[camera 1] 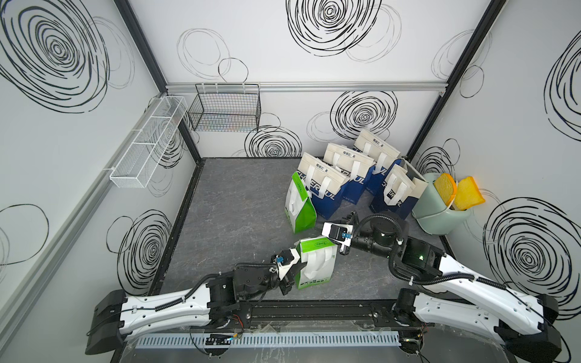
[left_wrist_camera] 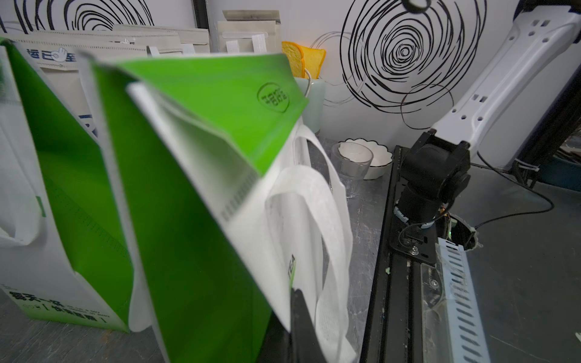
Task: Open the takeout bag
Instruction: Open the takeout bag at the center of the board.
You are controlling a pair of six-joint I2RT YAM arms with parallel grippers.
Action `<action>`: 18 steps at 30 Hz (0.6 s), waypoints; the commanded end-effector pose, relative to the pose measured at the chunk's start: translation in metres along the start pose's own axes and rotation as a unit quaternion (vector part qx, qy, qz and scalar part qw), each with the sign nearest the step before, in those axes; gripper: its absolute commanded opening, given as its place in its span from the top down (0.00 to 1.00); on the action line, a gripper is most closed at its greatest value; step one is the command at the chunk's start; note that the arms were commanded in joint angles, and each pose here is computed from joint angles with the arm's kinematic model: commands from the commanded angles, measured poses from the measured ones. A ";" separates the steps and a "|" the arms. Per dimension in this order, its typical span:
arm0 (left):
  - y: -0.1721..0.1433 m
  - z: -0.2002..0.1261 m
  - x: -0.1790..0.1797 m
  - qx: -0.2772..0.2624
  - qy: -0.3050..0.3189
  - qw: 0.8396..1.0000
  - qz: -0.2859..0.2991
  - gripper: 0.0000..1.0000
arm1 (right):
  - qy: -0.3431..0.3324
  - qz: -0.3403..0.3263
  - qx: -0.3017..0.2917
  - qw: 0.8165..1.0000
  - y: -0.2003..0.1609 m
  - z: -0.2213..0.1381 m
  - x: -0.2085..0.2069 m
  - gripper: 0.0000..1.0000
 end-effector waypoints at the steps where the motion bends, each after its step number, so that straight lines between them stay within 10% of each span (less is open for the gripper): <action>1: 0.025 -0.003 -0.006 -0.040 -0.005 0.999 -0.001 1.00 | 0.002 -0.022 -0.029 0.999 0.016 -0.012 -0.006 0.75; 18: 0.027 -0.003 -0.007 -0.041 -0.009 0.999 0.000 1.00 | 0.059 -0.237 0.085 0.966 -0.050 -0.048 0.036 0.49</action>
Point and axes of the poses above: each gripper's point midway between its finger pads, its own z axis out along the fingers, its own x axis along the line the jaws close on, y = z × x, the point moved 4 cm from there along -z, back along the fingers, and after that the axes turned 9 degrees about -z, right-handed, at the moved point
